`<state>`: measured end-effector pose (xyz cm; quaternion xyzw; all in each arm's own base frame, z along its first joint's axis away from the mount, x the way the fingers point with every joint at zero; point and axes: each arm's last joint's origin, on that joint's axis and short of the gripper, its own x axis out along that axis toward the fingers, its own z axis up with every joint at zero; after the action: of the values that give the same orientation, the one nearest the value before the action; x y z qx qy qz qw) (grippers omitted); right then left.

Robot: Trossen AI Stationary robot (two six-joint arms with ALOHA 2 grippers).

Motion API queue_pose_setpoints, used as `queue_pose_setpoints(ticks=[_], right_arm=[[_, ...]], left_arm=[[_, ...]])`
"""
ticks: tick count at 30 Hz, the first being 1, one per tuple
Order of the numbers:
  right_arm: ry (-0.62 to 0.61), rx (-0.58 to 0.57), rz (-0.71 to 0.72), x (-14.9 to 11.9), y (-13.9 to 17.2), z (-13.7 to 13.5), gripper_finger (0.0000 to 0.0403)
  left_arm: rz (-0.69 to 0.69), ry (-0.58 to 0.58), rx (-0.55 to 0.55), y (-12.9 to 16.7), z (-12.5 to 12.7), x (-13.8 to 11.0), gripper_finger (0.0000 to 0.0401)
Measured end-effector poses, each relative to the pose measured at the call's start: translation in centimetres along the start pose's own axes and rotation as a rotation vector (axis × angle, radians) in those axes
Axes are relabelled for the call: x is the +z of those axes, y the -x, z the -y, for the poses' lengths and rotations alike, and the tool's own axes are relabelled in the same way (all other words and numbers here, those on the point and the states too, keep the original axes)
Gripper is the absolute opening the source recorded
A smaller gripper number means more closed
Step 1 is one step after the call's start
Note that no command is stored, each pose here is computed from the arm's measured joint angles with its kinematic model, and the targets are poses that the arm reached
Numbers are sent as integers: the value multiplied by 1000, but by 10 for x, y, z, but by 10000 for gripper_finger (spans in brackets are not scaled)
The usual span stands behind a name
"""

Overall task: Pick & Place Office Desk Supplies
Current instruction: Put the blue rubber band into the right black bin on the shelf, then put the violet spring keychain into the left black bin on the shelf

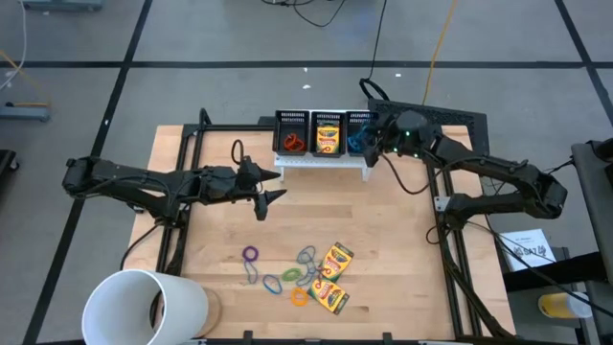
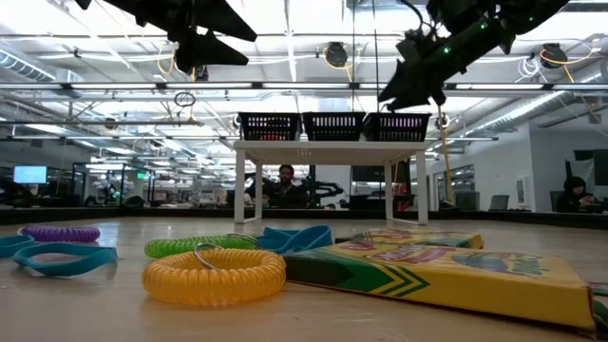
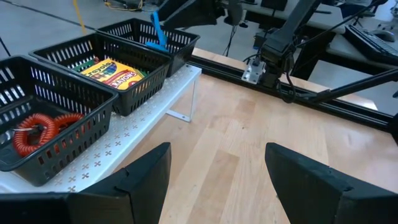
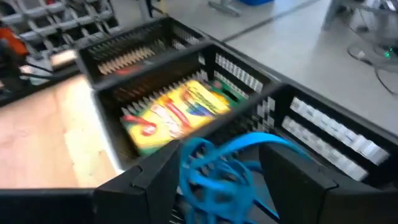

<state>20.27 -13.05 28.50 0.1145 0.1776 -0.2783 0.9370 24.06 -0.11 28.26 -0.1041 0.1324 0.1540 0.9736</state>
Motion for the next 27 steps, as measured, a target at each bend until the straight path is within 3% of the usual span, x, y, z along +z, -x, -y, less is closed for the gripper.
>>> queue_pose_setpoints(ticks=[5, 12, 19, 23, 27], right_arm=[[7, 68, -21, -2, 0, -3, 208], [39, 24, 23, 3, 4, -4, 208], [31, 53, 5, 2, 10, -5, 208], [41, 265, -7, 2, 13, -16, 208], [60, 499, -11, 2, 16, -32, 208]], left_arm=[[2, 2, 0, 0, 0, 0, 271], [42, 11, -11, 0, 1, 4, 271], [46, -7, -11, 0, 1, 5, 271], [39, -59, -8, 0, 1, 4, 271], [-6, -19, -15, 0, 1, 0, 271]])
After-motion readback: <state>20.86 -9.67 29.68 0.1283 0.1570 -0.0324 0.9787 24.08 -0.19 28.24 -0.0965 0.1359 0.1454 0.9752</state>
